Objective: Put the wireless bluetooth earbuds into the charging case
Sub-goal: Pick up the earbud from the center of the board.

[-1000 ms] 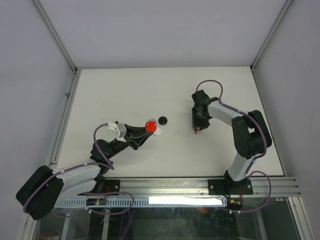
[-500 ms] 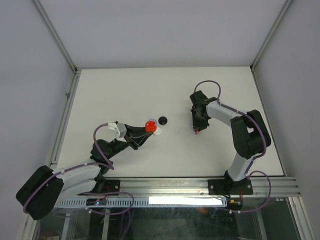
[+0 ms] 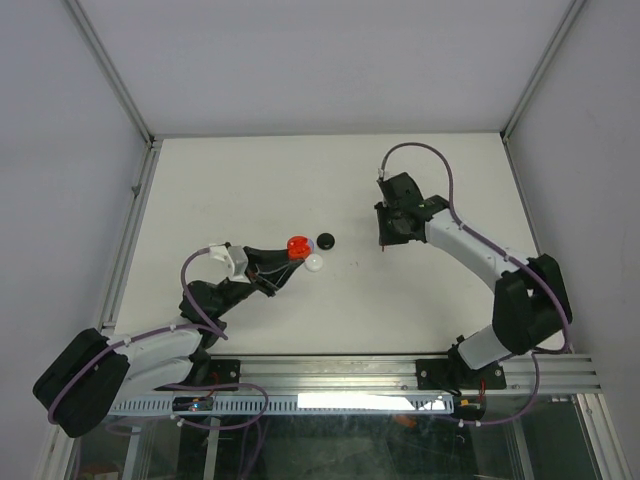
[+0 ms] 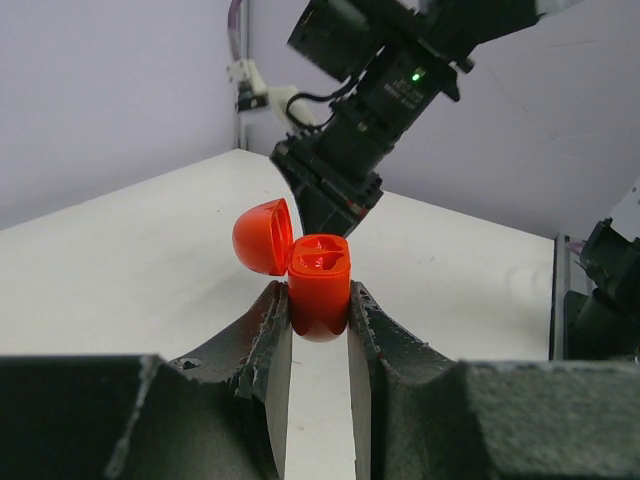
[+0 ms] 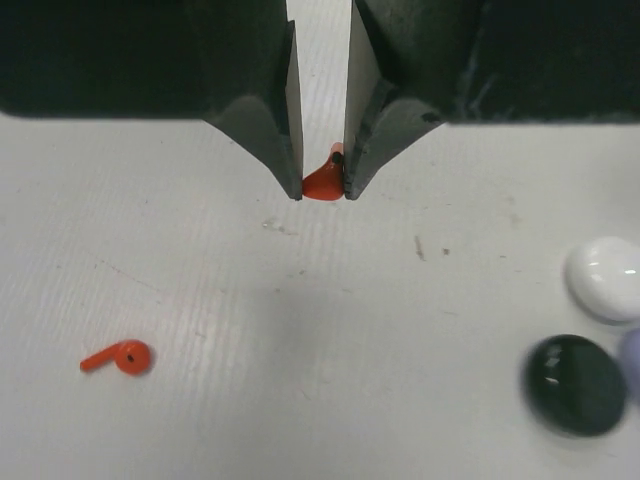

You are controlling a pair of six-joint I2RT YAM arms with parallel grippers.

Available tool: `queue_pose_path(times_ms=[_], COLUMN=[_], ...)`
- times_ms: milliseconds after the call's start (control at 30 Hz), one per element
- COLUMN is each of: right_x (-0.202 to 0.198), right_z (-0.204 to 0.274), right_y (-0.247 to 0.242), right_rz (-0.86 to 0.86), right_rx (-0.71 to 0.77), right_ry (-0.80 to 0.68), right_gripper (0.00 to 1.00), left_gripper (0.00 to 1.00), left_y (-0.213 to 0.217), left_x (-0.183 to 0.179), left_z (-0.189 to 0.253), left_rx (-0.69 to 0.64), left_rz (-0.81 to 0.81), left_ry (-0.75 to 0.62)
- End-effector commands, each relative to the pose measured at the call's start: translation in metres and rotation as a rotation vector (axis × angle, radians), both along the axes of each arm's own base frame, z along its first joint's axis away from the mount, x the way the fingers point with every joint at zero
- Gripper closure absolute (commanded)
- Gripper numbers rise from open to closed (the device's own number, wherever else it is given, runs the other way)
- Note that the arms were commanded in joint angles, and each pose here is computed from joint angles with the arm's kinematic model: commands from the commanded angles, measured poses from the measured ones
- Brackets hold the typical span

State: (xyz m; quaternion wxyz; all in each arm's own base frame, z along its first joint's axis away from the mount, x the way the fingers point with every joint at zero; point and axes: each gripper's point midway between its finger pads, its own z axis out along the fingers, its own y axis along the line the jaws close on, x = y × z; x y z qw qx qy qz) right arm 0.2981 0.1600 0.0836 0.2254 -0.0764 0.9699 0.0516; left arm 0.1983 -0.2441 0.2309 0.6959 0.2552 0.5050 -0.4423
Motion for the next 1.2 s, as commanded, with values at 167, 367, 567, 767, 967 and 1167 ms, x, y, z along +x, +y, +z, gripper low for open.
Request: queue_pose_path(times_ms=[167,367,567,767,967,1167], right_x=[0.018,-0.007,-0.039,-0.068,-0.091,-0.094], right_z=[0.14,0.204,0.246,0.265,0.271,0.269], right_y=[0.052,0.077,0.097,0.121,0.145,0.159], right_rz=[0.152,0.266,0.366,0.483,0.581,0.594], right_rx=[0.235,0.391,0.524,0.629,0.675,0.681], right_ry=[-0.491,-0.685,-0.816,-0.877,-0.909,-0.927], right_gripper=[0.85,0.86,0.86,0.86,0.86,0.86], left_gripper=[1.0,1.0,1.0,1.0,1.0,1.0], left_y=[0.002,-0.008,-0.011,-0.016,-0.018,-0.02], left_x=[0.0,0.002,0.004,0.004,0.005,0.002], left_z=[0.032,0.043,0.055,0.062,0.069,0.07], left_rx=[-0.052,-0.028,-0.03,-0.014,-0.024,-0.032], left_rz=[0.03,0.006,0.005,-0.007,-0.011,-0.032], left_ry=[-0.16,-0.222,-0.276,-0.329,-0.346,-0.338])
